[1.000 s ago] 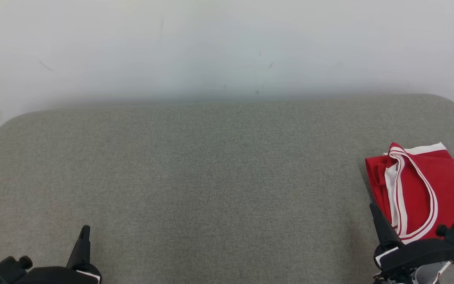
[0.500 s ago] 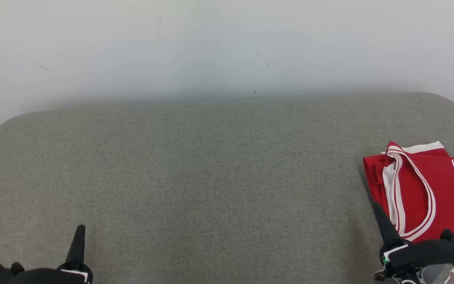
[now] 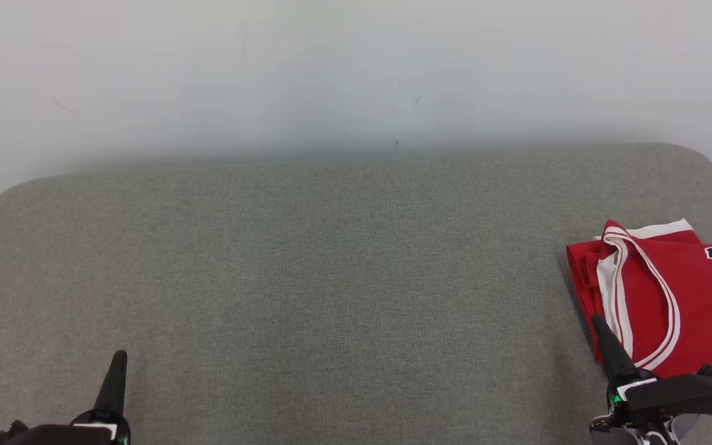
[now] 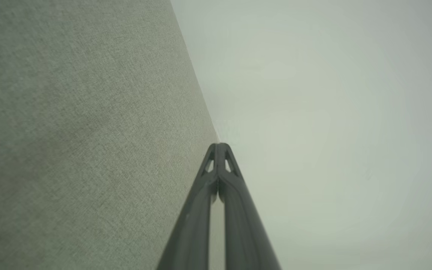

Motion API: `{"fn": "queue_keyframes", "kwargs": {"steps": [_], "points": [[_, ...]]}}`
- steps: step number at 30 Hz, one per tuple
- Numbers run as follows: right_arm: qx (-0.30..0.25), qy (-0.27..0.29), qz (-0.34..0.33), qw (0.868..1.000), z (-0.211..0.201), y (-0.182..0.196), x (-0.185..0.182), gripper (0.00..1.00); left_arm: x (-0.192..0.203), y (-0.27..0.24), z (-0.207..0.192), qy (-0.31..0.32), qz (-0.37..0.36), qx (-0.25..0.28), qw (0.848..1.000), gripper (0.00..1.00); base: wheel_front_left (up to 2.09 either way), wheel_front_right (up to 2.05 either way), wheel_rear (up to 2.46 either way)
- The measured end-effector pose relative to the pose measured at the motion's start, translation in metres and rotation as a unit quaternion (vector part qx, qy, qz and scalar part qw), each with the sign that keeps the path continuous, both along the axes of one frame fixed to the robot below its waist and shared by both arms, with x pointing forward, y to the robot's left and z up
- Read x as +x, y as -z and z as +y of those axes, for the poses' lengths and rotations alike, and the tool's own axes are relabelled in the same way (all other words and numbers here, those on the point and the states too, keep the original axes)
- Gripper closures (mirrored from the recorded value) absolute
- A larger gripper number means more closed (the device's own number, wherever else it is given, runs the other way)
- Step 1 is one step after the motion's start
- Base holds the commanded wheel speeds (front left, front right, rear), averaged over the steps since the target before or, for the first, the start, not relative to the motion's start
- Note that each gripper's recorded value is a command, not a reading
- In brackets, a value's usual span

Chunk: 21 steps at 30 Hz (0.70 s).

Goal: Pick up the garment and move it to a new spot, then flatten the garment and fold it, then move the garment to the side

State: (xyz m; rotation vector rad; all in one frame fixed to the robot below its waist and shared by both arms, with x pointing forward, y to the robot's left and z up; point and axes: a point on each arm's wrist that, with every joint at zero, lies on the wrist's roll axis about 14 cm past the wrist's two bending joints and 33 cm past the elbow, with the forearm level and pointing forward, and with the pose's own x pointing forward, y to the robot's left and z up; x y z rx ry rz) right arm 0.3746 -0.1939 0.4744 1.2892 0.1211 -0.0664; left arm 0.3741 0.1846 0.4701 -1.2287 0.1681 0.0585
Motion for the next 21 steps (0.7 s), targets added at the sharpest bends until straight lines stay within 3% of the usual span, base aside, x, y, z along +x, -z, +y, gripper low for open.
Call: {"fn": "queue_keyframes", "kwargs": {"steps": [21], "points": [[0.131, 0.032, -0.012, 0.991, -0.0098, -0.0021, 0.0020, 1.00, 0.0040, -0.0066, 0.0058, -0.033, -0.024, -0.156, 0.987, 1.00, 0.00, 0.00, 0.00]]}}
